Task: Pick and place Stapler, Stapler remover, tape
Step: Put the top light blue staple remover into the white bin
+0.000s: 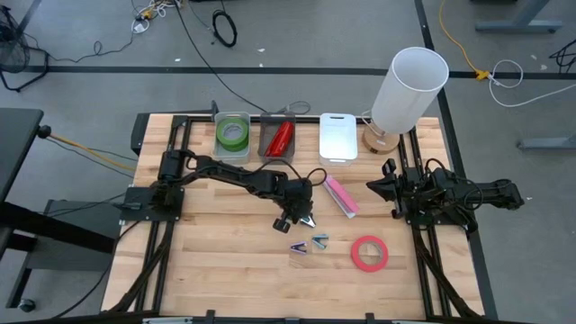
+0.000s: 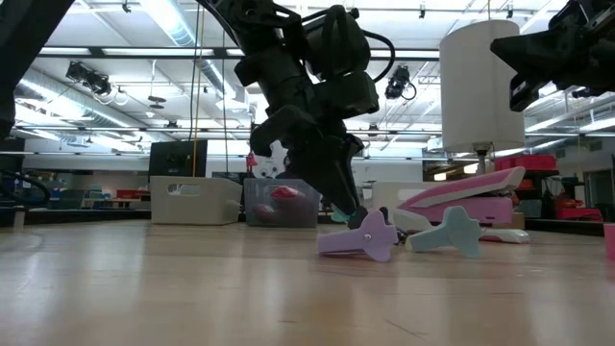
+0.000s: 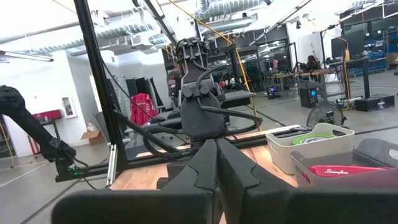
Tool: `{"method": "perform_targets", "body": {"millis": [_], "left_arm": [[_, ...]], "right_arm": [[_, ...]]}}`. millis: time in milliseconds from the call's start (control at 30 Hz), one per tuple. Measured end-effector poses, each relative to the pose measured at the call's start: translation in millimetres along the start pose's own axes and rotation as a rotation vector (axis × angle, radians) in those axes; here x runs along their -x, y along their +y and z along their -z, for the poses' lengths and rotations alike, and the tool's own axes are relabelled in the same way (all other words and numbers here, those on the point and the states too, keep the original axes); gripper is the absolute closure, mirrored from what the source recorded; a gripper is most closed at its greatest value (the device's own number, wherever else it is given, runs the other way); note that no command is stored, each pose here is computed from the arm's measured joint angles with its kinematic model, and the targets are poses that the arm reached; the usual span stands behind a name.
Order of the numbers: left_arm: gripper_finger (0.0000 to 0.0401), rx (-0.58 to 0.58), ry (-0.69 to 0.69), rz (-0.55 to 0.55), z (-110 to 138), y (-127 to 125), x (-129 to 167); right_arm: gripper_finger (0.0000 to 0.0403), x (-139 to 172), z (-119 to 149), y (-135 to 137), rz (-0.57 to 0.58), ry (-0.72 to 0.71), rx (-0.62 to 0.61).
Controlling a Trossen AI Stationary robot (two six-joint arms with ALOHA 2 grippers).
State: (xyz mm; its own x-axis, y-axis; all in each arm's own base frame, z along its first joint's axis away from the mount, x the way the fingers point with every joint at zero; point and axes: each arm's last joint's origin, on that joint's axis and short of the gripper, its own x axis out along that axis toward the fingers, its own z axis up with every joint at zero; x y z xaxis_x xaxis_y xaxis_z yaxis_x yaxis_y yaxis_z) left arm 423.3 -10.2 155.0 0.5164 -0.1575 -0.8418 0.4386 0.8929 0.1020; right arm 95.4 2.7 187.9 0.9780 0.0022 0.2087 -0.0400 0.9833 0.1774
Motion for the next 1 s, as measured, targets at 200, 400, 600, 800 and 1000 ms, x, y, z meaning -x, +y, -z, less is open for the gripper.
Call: {"method": "perform_targets", "body": {"millis": [200, 400, 600, 800, 1000], "left_arm": [[0.0362, 0.0, 0.0, 0.0, 0.0, 0.0, 0.0], [0.0382, 0.0, 0.0, 0.0, 0.0, 0.0, 0.0], [0.0388, -0.001, 0.0, 0.0, 0.0, 0.0, 0.0], [0.0396, 0.002, 0.051, 0.003, -2.4, -0.4, 4.7], [0.0397, -0.026, 0.146, -0.014, -11.0, 2.9, 19.1]], "right_arm": [[0.0386, 0.0, 0.0, 0.0, 0.0, 0.0, 0.0], [0.0386, 0.0, 0.0, 0.0, 0.0, 0.0, 0.0], [0.0386, 0.0, 0.0, 0.0, 0.0, 0.0, 0.0], [0.0386, 0.0, 0.0, 0.0, -0.001, 0.0, 0.0], [0.0386, 0.0, 0.0, 0.0, -0.001, 0.0, 0.0]]}}
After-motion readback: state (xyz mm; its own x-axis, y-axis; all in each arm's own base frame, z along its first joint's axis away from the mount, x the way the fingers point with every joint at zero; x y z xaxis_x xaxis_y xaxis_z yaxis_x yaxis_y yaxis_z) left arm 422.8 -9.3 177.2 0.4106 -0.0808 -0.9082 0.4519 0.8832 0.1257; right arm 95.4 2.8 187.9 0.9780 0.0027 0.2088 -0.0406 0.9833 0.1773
